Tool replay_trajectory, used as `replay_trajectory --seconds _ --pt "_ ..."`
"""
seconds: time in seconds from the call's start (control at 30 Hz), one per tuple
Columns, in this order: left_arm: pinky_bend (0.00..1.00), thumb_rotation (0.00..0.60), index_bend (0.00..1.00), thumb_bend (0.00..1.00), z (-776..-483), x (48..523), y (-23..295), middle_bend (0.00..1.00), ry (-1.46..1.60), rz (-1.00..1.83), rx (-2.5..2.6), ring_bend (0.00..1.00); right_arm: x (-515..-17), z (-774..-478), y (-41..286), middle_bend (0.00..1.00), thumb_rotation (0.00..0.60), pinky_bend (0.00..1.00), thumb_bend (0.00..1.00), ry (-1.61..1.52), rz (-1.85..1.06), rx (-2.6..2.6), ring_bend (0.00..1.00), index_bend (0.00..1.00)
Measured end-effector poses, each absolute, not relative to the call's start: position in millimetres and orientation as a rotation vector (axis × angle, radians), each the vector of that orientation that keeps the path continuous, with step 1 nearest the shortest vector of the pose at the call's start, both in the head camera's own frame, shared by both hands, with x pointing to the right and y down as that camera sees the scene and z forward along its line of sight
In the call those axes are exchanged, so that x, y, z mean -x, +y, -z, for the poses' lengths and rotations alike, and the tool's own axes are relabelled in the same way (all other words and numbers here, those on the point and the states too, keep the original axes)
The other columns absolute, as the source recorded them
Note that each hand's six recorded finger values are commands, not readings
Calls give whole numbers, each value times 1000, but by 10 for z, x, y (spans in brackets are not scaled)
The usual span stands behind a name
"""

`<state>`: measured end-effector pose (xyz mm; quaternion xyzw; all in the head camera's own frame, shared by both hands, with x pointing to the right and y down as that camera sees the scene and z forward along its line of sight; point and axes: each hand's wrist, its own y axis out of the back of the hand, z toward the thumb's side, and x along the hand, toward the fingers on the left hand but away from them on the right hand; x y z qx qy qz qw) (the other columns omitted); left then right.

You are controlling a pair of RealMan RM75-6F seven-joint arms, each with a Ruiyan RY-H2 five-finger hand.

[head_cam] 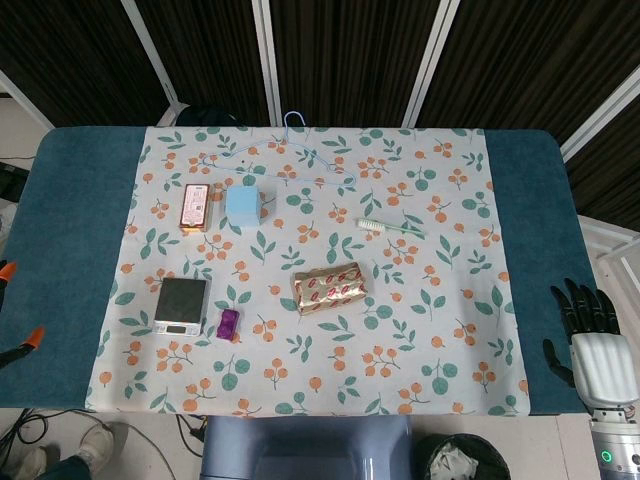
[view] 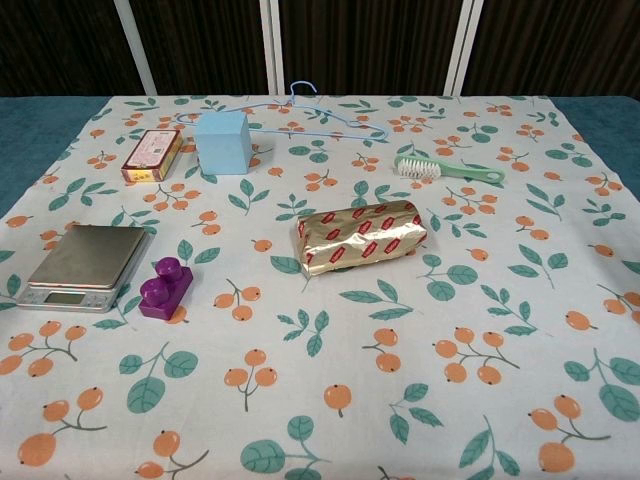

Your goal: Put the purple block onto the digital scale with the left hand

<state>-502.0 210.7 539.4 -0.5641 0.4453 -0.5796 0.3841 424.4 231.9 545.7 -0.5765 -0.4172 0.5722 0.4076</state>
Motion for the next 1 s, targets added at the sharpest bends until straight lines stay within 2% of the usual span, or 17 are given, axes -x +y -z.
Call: replay_trajectory --seconds 0.77,1.0 --pt "66 600 19 126 -5437 4916 2179 53 1103 1500 1538 0 -4325 -5350 2334 34 600 0 481 -1087 -1441 1434 25 73" --pt "33 600 31 95 -5461 4648 1986 65 942 1487 1660 0 -4319 -5344 2343 34 600 0 480 -1087 -1439 1445 25 73"
